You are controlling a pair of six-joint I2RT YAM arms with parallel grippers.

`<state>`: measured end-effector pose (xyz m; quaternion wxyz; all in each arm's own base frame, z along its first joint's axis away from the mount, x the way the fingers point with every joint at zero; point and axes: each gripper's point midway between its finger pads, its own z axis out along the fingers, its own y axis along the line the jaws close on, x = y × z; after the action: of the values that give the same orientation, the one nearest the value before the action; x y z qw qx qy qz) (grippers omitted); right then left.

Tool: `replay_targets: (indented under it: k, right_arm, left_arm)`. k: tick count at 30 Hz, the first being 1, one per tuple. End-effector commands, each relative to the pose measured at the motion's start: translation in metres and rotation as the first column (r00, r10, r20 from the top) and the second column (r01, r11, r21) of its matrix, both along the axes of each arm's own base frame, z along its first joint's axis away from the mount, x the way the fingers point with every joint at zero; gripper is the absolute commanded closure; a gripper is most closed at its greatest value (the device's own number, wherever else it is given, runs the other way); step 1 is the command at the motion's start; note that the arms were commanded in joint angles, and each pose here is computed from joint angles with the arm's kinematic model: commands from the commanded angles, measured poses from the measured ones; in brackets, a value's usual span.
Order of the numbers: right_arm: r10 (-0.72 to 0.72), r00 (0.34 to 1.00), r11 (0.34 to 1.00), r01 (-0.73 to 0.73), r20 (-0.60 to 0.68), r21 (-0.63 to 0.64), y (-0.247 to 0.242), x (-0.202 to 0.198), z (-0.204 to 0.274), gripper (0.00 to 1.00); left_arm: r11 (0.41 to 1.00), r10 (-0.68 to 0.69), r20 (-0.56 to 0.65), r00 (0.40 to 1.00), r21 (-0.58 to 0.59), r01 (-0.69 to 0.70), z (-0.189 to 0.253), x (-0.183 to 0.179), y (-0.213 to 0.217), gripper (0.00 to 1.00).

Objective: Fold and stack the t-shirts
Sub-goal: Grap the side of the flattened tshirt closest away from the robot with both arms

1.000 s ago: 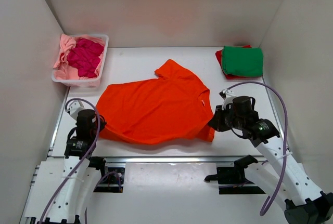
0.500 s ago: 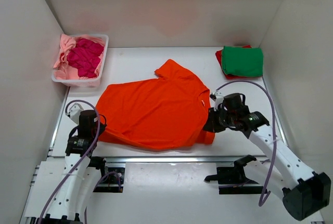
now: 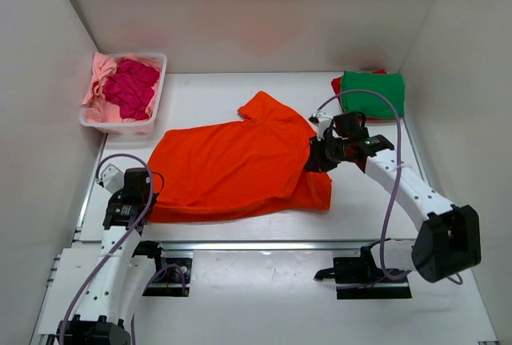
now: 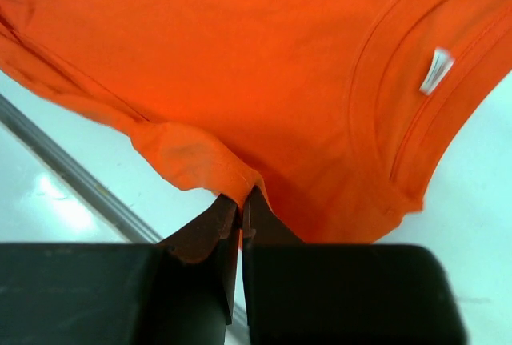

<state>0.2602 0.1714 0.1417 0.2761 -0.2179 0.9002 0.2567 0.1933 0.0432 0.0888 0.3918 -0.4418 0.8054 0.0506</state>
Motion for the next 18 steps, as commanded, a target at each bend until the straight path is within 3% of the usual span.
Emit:
replay_targets:
  k: [1,8,18]
  right_arm:
    - [0.056,0.994,0.998,-0.056,0.099,-0.006,0.006,0.029,0.011,1.00]
    - [0.094,0.990,0.996,-0.092,0.110,-0.015,0.020,0.054,0.002,1.00]
    - [0.122,0.982,0.992,-0.116,0.147,-0.047,0.023,0.081,-0.002,1.00]
  left_arm:
    - [0.997,0.072,0.009,0.997,0.022,-0.072,0.009,0.000,0.012,1.00]
    - [0.989,0.143,-0.016,0.990,0.028,-0.142,-0.005,-0.008,0.020,1.00]
    - [0.991,0.125,0.015,0.992,0.035,-0.126,-0.013,0.005,0.020,1.00]
